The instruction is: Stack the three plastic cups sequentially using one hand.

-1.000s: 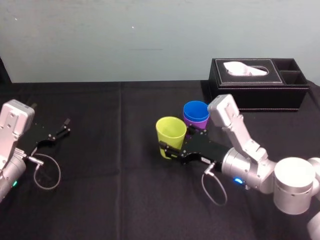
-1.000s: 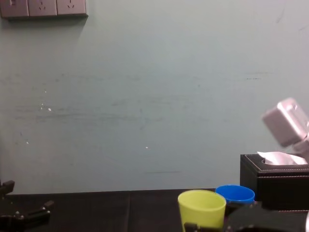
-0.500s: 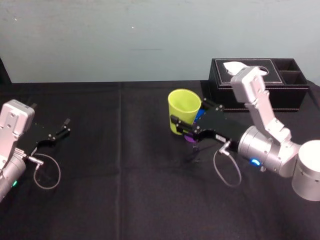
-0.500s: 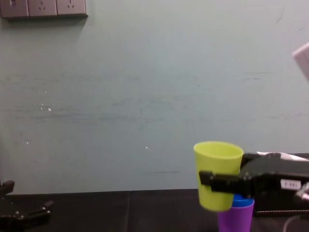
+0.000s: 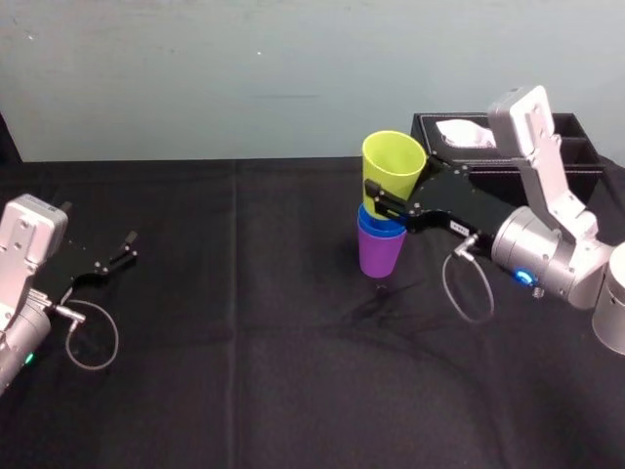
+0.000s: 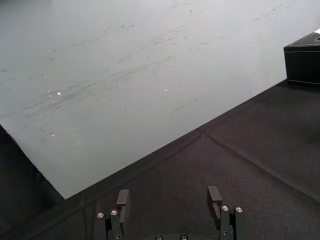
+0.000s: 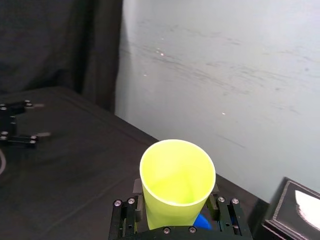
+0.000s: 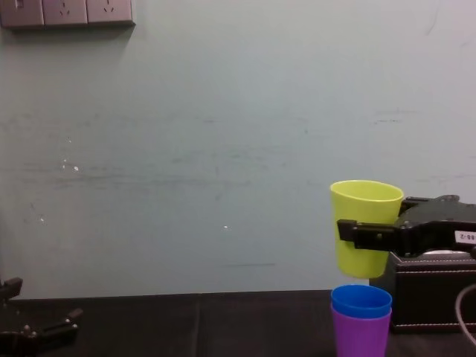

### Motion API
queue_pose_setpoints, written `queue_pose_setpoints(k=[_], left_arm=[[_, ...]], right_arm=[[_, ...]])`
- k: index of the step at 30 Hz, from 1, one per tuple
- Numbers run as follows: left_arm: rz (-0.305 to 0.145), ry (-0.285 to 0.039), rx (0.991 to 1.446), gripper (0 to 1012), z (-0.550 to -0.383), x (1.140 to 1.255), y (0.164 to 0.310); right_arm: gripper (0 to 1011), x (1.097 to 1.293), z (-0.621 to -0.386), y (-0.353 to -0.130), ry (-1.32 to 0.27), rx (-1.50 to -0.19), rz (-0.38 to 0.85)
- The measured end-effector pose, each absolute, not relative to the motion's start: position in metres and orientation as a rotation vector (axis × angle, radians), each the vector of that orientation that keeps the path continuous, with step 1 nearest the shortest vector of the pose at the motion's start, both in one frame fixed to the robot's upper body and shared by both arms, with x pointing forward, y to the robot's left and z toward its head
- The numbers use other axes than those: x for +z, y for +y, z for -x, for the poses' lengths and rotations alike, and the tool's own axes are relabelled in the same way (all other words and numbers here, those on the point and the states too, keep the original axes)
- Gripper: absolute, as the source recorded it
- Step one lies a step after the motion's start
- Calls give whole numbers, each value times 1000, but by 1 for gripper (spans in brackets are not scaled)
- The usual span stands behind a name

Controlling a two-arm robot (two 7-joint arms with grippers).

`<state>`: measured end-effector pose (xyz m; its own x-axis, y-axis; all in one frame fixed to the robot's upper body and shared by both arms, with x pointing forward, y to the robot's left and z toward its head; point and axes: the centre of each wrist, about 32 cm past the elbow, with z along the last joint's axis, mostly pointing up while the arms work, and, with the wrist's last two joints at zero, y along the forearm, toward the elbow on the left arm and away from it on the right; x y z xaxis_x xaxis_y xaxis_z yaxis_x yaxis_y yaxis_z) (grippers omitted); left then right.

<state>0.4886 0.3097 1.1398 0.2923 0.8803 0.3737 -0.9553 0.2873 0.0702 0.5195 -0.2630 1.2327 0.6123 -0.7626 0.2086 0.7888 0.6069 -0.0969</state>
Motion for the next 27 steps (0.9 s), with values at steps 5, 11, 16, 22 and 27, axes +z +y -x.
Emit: queue_pose_setpoints(k=[5,11,16,22,27], left_arm=[[-304,-285,1248,1010,-489,1140,310],[-304,-285,1248,1010,-489,1140,310],[-304,-285,1248,1010,-489,1140,310],[-304,-285,1248,1010,-489,1140,310],[-304,-285,1248,1010,-489,1140,310]], right_arm=[[734,1230,-529,-269,-140,-928,199],[733,1224,-541,-275,-124,-953,217],[734,1220,-546,-275,-117,-960,223],[733,1216,-550,-273,-107,-957,233],[734,1214,-551,-271,-107,-951,238]])
